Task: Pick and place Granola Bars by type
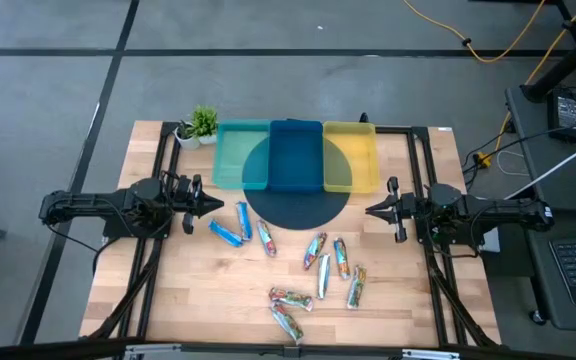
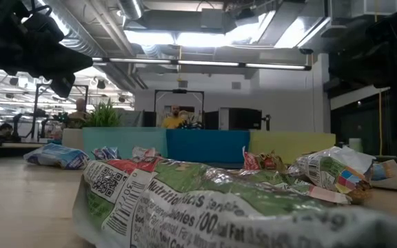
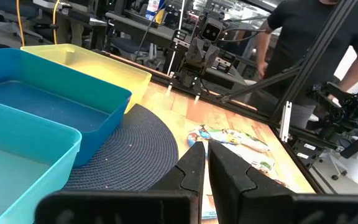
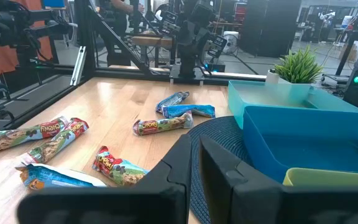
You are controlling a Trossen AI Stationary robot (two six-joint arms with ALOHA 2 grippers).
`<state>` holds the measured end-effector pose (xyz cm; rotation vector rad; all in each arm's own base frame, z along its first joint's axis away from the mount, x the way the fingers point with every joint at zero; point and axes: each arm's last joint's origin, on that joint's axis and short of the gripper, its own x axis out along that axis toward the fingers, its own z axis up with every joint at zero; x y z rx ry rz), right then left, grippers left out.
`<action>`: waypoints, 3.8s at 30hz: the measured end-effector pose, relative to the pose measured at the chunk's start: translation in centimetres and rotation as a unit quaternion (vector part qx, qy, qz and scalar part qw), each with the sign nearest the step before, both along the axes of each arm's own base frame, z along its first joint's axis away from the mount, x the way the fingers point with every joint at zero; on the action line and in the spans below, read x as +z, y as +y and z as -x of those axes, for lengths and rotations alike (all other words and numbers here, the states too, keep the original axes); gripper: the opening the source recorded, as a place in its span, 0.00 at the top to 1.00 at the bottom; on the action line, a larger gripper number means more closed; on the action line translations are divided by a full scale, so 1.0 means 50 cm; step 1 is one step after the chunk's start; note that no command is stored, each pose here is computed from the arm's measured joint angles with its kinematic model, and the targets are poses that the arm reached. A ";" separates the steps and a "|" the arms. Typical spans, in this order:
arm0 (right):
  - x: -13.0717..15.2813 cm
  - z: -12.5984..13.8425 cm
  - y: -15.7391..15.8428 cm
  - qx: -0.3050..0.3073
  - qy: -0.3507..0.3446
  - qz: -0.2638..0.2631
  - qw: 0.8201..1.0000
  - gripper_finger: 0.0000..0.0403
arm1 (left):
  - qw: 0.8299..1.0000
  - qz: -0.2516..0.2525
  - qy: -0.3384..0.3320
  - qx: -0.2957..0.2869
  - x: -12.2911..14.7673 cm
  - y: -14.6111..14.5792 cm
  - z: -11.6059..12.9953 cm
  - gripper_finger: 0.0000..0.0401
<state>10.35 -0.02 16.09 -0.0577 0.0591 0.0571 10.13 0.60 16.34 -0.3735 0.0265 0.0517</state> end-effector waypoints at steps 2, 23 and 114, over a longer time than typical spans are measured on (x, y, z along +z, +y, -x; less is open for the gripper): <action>0.000 0.000 0.000 0.000 0.000 0.000 1.000 0.92 | 1.000 0.000 0.000 0.000 0.000 0.000 0.000 0.96; 0.000 0.000 0.000 0.000 0.000 0.000 1.000 0.92 | 1.000 0.000 0.000 0.000 0.000 0.000 0.000 0.96; 0.042 0.002 -0.012 -0.093 -0.114 -0.132 0.980 0.92 | 0.994 0.001 -0.010 0.104 0.004 0.012 0.002 0.96</action>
